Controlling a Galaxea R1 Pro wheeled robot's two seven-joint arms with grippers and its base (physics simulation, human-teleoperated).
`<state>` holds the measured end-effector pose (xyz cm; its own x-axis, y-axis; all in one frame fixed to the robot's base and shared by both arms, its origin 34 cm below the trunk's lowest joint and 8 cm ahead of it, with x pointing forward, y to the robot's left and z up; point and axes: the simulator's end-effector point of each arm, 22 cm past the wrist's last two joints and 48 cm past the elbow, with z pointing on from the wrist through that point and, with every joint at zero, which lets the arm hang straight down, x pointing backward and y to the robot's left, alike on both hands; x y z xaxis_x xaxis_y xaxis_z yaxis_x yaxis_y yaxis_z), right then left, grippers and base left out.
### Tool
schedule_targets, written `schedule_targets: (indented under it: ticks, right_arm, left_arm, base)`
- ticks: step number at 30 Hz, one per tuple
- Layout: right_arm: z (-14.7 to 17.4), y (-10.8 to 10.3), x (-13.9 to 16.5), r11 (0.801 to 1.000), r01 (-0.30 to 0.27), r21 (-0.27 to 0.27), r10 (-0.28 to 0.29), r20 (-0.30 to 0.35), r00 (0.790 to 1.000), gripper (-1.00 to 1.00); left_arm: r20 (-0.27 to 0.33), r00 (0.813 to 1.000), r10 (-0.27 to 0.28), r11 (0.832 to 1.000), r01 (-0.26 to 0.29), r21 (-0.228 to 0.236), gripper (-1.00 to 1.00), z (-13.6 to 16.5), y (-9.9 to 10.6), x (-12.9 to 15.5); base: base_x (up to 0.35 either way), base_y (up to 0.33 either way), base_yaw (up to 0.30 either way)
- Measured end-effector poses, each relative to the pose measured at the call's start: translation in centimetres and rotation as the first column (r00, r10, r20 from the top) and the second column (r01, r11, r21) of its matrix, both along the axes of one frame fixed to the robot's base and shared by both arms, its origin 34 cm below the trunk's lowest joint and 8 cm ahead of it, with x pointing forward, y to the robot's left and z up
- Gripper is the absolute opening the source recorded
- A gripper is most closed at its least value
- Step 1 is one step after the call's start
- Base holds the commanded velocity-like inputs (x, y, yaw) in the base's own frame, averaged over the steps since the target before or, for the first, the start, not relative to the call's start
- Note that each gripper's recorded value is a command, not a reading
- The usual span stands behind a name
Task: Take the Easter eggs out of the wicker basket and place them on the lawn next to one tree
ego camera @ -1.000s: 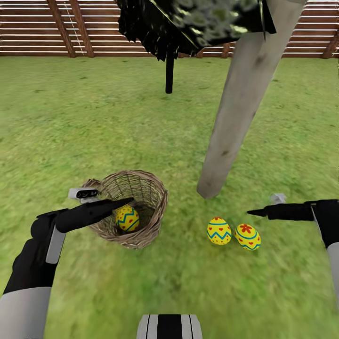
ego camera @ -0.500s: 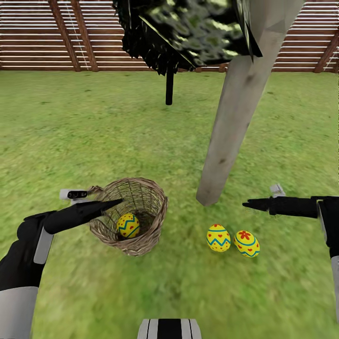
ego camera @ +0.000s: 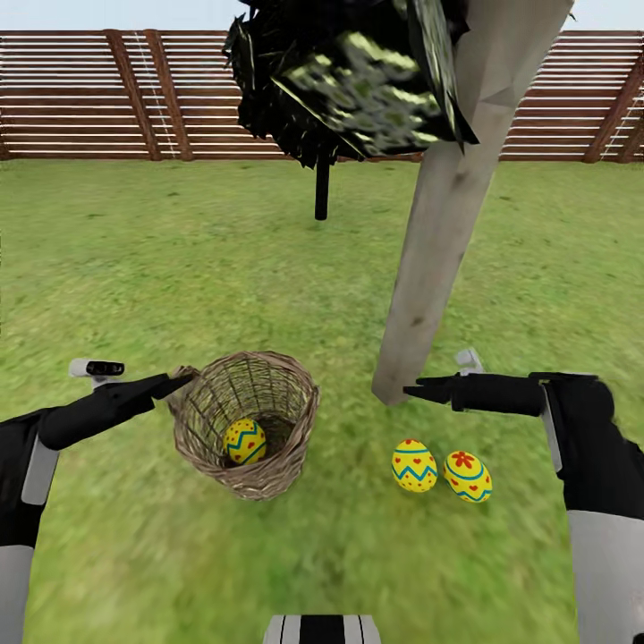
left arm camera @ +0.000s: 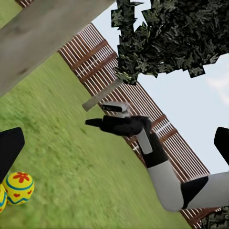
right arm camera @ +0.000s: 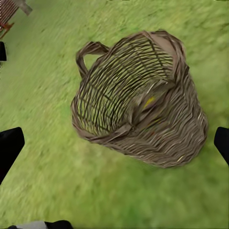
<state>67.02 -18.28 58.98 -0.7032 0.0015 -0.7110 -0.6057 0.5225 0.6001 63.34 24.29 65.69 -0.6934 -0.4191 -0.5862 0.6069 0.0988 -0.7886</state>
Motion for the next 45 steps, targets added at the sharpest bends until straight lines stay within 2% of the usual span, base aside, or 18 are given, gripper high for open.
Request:
schedule_targets:
  ticks: [4, 7, 11, 12, 14, 16, 17, 20, 23, 26, 29, 32, 36, 41, 45]
  right_arm:
    - [0.1, 2.5, 0.0, 0.999, -0.029, -0.014, 0.029, -0.006, 1.000, 1.00]
    - [-0.3, 3.9, 0.1, 0.998, -0.041, -0.057, 0.040, -0.014, 0.999, 1.00]
    - [-1.1, 6.2, 1.1, 0.992, -0.022, -0.127, 0.020, -0.013, 1.000, 1.00]
    - [-1.5, 6.9, 1.4, 0.987, -0.012, -0.158, 0.011, -0.011, 1.000, 1.00]
    - [-1.9, 8.1, 1.6, 0.979, -0.010, -0.202, 0.009, -0.008, 1.000, 1.00]
    - [-2.0, 9.1, 1.7, 0.972, -0.014, -0.233, 0.014, -0.004, 1.000, 1.00]
    - [-2.5, 10.5, 1.8, 0.962, -0.010, -0.273, 0.012, 0.005, 1.000, 1.00]
    - [-2.2, 11.9, 2.3, 0.954, 0.008, -0.301, -0.002, 0.020, 1.000, 1.00]
    - [-1.3, 13.0, 2.6, 0.954, 0.015, -0.299, -0.008, 0.026, 1.000, 1.00]
    - [-0.5, 13.6, 2.8, 0.954, 0.020, -0.300, -0.011, 0.031, 0.999, 1.00]
    - [-0.6, 13.2, 3.4, 0.945, 0.047, -0.323, -0.036, 0.039, 0.999, 1.00]
    - [-1.2, 12.8, 3.8, 0.929, 0.074, -0.362, -0.059, 0.051, 0.997, 1.00]
    - [-1.5, 13.2, 3.7, 0.921, 0.069, -0.384, -0.050, 0.058, 0.997, 1.00]
    - [-1.6, 13.2, 3.7, 0.917, 0.069, -0.392, -0.050, 0.059, 0.997, 1.00]
    - [-2.0, 12.5, 4.2, 0.904, 0.100, -0.417, -0.078, 0.069, 0.995, 1.00]
  left_arm:
    - [0.002, 1.000, 0.002, 1.000, -0.002, 0.002, 1.00, 0.9, 0.1, 0.2]
    - [0.002, 1.000, 0.010, 1.000, -0.010, 0.008, 1.00, 1.6, 0.6, 0.4]
    - [-0.020, 0.996, 0.085, 0.996, -0.084, 0.005, 1.00, 2.0, 4.0, 1.3]
    - [-0.040, 0.991, 0.126, 0.992, -0.126, -0.004, 1.00, 1.8, 5.8, 1.7]
    - [-0.060, 0.983, 0.176, 0.984, -0.177, -0.011, 1.00, 1.8, 8.3, 2.0]
    - [-0.069, 0.978, 0.198, 0.980, -0.199, -0.011, 1.00, 2.1, 9.4, 2.2]
    - [-0.076, 0.974, 0.214, 0.977, -0.215, -0.009, 1.00, 2.2, 10.2, 2.3]
    - [-0.078, 0.972, 0.220, 0.975, -0.221, -0.008, 1.00, 2.8, 10.5, 2.5]
    - [-0.079, 0.972, 0.222, 0.975, -0.224, -0.006, 1.00, 3.5, 10.7, 2.7]
    - [-0.078, 0.971, 0.227, 0.974, -0.227, 0.005, 1.00, 4.2, 11.2, 2.8]
    - [-0.089, 0.969, 0.232, 0.973, -0.232, 0.006, 1.00, 4.1, 11.5, 2.8]
    - [-0.145, 0.951, 0.271, 0.960, -0.279, -0.032, 1.00, 2.7, 13.3, 3.0]
    - [-0.171, 0.932, 0.320, 0.940, -0.335, -0.067, 1.00, 2.1, 15.3, 2.9]
    - [-0.178, 0.927, 0.331, 0.934, -0.348, -0.077, 1.00, 1.9, 15.8, 2.9]
    - [-0.179, 0.926, 0.331, 0.934, -0.349, -0.078, 1.00, 1.9, 15.8, 2.9]
  base:
    - [0.000, 0.000, 0.000]
    - [0.000, 0.000, 0.000]
    - [0.000, 0.000, 0.000]
    - [0.000, 0.000, 0.000]
    - [0.000, 0.000, 0.000]
    - [0.000, 0.000, 0.000]
    - [0.000, 0.000, 0.000]
    - [0.000, 0.000, 0.000]
    - [0.000, 0.000, 0.000]
    - [0.000, 0.000, 0.007]
    - [0.000, 0.000, 0.146]
    - [0.011, 0.000, 0.257]
    - [0.019, 0.000, 0.282]
    - [0.003, 0.000, 0.288]
    - [0.000, 0.000, 0.289]
